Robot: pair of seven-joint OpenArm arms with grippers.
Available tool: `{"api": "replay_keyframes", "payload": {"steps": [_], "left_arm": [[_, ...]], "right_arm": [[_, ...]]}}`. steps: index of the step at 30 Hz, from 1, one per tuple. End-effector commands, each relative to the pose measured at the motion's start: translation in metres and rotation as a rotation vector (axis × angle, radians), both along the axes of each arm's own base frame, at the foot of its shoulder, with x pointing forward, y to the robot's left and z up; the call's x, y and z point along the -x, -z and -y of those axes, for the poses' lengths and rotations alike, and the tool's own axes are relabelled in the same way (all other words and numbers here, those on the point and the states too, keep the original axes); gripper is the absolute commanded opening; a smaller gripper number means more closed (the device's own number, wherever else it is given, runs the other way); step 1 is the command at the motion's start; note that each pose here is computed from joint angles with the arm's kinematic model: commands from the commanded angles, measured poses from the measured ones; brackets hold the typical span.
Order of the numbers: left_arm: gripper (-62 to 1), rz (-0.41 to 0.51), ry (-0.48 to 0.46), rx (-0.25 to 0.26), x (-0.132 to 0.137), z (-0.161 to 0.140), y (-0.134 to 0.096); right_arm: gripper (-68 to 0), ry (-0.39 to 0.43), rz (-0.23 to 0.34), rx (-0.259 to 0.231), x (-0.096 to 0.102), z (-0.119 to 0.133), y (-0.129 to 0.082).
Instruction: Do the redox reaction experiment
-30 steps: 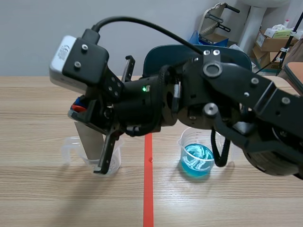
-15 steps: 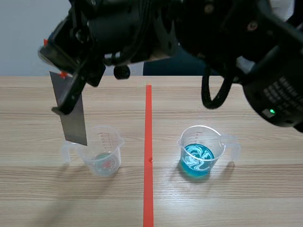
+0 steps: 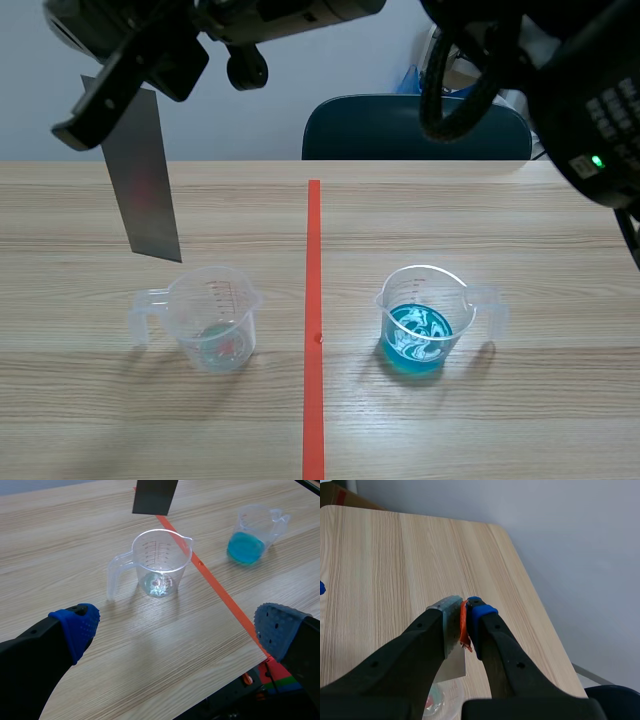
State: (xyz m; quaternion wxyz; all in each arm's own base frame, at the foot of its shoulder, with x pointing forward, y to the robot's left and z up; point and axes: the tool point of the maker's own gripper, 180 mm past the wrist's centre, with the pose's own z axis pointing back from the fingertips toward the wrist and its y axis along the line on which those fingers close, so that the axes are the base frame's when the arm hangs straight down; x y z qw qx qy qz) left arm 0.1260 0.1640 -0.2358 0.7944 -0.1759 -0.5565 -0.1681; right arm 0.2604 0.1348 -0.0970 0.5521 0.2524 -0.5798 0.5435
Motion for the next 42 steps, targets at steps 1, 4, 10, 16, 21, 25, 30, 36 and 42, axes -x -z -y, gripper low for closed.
{"api": "replay_keyframes", "payload": {"steps": [1,4,10,16,21,25,30,36,42], "left_arm": [[1.4,0.034,0.001,0.015,-0.0044,0.0031,-0.0099],[1.4,0.034,0.001,0.015,-0.0044,0.0031,-0.0099],[1.4,0.034,0.001,0.015,-0.0044,0.0031,-0.0099],[1.4,0.034,0.001,0.015,-0.0044,0.0031,-0.0099],[1.4,0.034,0.001,0.015,-0.0044,0.0031,-0.0099],[1.4,0.034,0.001,0.015,-0.0044,0.0031,-0.0099],[1.4,0.034,0.001,0.015,-0.0044,0.0031,-0.0099],[1.4,0.034,0.001,0.015,-0.0044,0.0031,-0.0099],[1.4,0.034,0.001,0.015,-0.0044,0.0031,-0.0099]], "right_arm": [[-66.9,0.001,0.009,-0.014,-0.0017,0.0000,-0.0056],[-66.9,0.004,0.007,-0.008,-0.0021,0.0004,-0.0044],[-66.9,0.007,0.005,-0.001,-0.0025,0.0008,-0.0031],[-66.9,0.007,0.005,-0.001,-0.0025,0.0008,-0.0031],[-66.9,0.007,0.005,-0.001,-0.0024,0.0008,-0.0033],[-66.9,0.007,0.005,-0.001,-0.0024,0.0008,-0.0033],[-66.9,0.007,0.005,-0.001,-0.0025,0.0008,-0.0032],[-66.9,0.007,0.005,-0.001,-0.0025,0.0008,-0.0032],[-66.9,0.007,0.005,-0.001,-0.0025,0.0008,-0.0033]]}}
